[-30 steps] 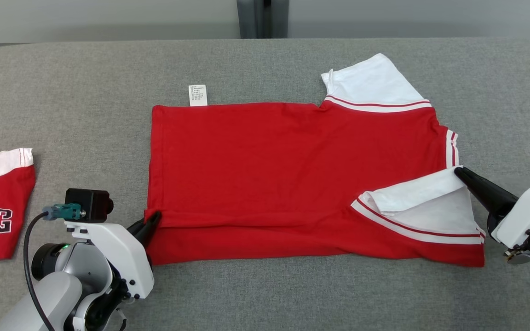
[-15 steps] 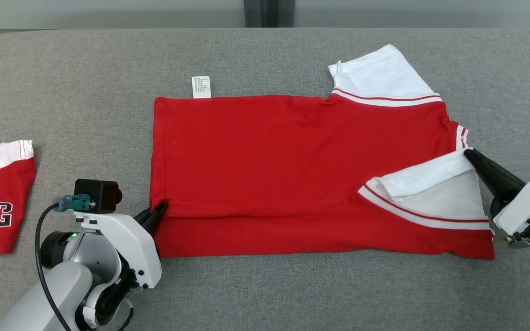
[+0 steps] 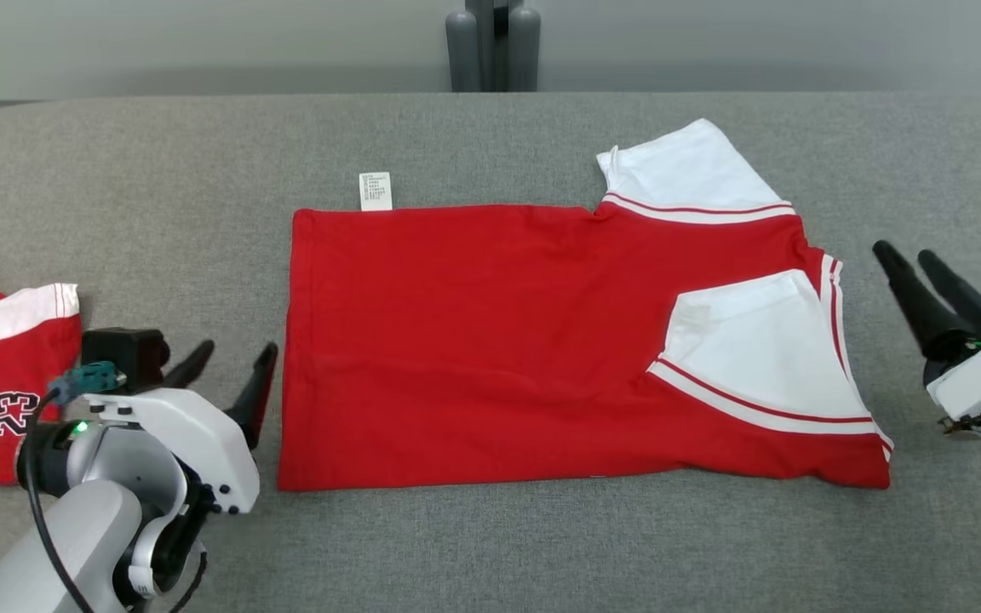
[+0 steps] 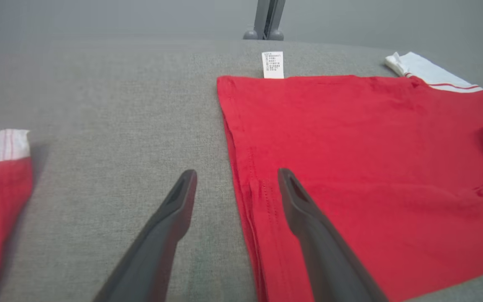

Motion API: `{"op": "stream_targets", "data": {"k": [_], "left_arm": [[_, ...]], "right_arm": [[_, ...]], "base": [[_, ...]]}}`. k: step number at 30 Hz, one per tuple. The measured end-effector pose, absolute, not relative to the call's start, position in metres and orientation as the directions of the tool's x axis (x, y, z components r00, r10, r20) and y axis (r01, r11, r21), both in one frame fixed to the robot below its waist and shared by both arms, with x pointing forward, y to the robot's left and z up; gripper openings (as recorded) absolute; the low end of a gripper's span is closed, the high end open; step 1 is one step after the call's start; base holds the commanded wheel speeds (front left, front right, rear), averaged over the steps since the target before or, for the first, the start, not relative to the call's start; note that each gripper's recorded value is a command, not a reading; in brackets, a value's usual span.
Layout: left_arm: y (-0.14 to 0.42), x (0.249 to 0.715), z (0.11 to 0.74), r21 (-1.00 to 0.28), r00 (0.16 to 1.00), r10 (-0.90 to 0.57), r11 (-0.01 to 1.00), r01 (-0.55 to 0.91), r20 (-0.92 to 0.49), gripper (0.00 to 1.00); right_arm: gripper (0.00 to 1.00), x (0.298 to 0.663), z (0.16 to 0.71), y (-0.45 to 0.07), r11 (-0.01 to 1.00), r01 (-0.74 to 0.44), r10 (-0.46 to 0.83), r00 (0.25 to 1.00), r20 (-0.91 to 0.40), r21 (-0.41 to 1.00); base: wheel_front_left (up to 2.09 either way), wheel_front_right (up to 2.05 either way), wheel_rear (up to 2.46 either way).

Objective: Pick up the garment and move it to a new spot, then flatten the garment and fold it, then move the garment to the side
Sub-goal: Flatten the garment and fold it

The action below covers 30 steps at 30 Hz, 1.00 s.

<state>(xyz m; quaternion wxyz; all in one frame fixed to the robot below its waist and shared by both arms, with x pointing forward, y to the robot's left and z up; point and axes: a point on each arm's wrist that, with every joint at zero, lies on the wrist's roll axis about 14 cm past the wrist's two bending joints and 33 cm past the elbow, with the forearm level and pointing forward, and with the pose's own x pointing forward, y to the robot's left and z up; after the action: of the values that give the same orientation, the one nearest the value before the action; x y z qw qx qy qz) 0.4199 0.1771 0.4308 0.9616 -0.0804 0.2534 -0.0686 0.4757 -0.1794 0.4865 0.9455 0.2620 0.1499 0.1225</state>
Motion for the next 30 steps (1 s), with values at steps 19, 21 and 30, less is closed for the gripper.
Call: {"op": "stream_targets", "data": {"k": [19,21,30], "left_arm": [[0.177,0.418,0.52,-0.115,0.998,-0.063,0.991,0.065,0.024,1.0],[0.178,0.416,0.523,-0.091,0.998,-0.039,0.995,0.043,0.046,1.0],[0.17,0.396,0.504,-0.099,0.999,0.004,0.995,0.0,0.038,1.0]], "right_arm": [[1.0,0.421,0.523,-0.205,0.946,-0.139,0.115,0.989,0.098,0.293],[1.0,0.417,0.519,-0.205,0.955,-0.124,0.1,0.99,0.1,0.27],[1.0,0.402,0.52,-0.191,0.989,-0.105,0.092,0.988,0.126,0.102]], "base": [[0.0,0.0,0.0],[0.0,0.0,0.0],[0.0,0.0,0.0]]}}
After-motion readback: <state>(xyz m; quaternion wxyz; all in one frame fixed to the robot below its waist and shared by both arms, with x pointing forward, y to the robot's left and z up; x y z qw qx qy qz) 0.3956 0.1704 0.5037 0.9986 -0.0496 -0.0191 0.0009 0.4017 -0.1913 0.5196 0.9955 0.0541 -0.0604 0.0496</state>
